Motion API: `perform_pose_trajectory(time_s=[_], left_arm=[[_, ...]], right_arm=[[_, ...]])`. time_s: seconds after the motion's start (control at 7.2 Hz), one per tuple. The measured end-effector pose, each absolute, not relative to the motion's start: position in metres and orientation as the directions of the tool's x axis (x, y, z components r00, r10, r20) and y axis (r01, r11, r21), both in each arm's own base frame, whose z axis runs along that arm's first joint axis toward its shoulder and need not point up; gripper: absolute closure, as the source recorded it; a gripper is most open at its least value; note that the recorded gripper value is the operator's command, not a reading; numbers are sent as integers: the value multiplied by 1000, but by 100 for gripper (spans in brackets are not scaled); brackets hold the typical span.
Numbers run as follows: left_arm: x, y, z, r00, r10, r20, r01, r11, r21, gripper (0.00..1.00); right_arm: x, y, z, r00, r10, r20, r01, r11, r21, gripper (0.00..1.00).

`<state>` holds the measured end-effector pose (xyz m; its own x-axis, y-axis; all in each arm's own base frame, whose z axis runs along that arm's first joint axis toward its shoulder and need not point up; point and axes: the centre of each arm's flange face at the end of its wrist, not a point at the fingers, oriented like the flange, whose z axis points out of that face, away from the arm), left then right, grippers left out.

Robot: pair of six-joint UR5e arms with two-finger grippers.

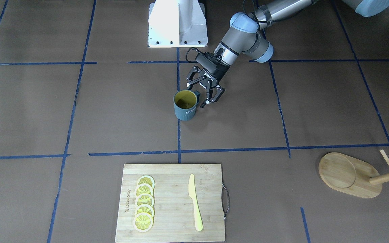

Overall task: Hang cup on storage rack
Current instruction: 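Close the left gripper around the mug's rim, then lift the mug with the left gripper and carry it toward the wooden rack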

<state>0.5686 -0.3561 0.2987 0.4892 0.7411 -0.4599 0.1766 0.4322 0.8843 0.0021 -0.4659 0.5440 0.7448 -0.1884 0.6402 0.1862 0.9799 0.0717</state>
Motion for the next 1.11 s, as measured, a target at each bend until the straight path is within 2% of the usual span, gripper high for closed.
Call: perform_pose_trajectory(time_s=[0.14,0.28,0.42,0.56,0.69,0.97,1.11], left_arm=[[570,-358,301,494,739,-459,174,434,884,35],[573,-360,300,494,737,-461,173,436,883,44],[578,-360,301,494,737,-462,169,439,882,61],[583,-358,304,492,738,-462,162,444,881,91],[586,-354,304,487,739,-466,160,449,879,99],[587,-349,300,466,717,-518,192,490,850,100],[584,-349,296,434,663,-610,251,561,789,100]], right_arm=[[2,-466,544,745,-188,640,186,980,72,0],[2,-466,544,745,-188,640,186,980,72,0],[2,-466,544,745,-188,640,186,980,71,0],[2,-466,544,745,-188,640,186,980,71,0],[2,-466,544,745,-188,640,186,980,71,0],[2,-466,545,745,-188,640,186,980,70,0],[2,-466,544,745,-188,640,186,980,71,0]])
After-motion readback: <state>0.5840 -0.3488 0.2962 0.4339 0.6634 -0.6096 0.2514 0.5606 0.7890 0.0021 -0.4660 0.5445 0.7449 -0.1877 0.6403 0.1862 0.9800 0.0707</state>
